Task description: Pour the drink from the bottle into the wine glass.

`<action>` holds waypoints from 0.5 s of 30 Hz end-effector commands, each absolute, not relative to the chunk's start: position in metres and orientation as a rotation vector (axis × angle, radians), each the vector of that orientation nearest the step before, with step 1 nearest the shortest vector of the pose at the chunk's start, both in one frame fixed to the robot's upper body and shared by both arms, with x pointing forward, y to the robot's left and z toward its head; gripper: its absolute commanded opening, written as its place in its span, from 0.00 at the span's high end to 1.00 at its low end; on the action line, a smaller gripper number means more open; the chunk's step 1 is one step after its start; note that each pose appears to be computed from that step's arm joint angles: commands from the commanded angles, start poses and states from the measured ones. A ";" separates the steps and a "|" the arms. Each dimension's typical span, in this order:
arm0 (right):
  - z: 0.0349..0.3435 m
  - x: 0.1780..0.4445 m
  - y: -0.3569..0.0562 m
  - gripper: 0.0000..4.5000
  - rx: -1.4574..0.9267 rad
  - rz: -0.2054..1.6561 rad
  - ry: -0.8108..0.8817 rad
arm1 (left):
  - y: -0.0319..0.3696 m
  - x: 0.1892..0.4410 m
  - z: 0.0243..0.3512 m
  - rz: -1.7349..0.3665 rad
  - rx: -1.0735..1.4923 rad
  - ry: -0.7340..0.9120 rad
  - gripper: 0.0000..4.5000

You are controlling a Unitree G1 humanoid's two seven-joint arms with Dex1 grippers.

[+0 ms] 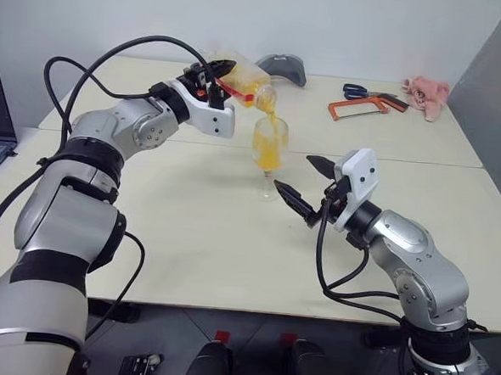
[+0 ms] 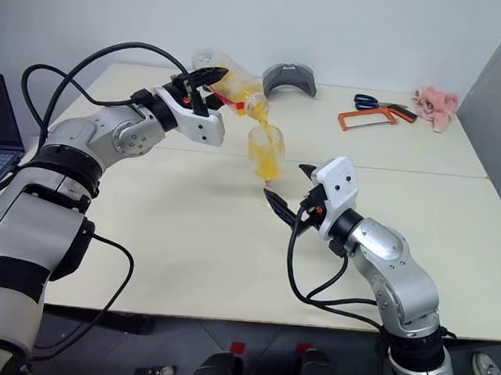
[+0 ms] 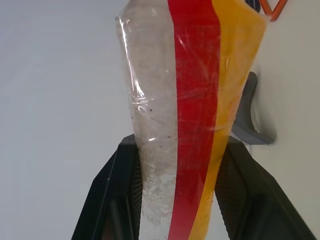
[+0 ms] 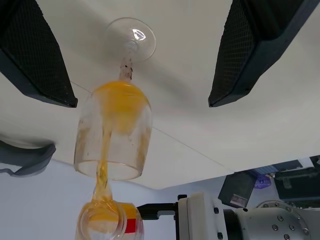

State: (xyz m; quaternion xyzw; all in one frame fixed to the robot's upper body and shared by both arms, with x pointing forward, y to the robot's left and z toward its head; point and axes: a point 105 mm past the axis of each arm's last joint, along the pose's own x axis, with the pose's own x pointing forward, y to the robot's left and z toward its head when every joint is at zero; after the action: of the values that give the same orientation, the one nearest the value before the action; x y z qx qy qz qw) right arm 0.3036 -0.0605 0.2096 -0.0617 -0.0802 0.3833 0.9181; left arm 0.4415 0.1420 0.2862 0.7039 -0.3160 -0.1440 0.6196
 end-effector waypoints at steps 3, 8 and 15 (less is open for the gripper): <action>0.221 0.297 -0.058 0.00 -0.134 0.796 -0.225 | 0.145 0.439 0.313 -0.255 1.627 -0.781 0.64; 0.221 0.297 -0.058 0.00 -0.134 0.800 -0.224 | 0.147 0.440 0.315 -0.244 1.639 -0.782 0.64; 0.220 0.297 -0.058 0.00 -0.135 0.802 -0.220 | 0.147 0.440 0.316 -0.236 1.646 -0.784 0.64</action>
State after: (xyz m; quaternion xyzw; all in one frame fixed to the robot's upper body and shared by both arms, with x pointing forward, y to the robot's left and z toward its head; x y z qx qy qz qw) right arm 0.3034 -0.0603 0.2094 -0.0614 -0.0799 0.3845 0.9176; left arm 0.4434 0.1452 0.2924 0.7132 -0.3160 -0.1286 0.6123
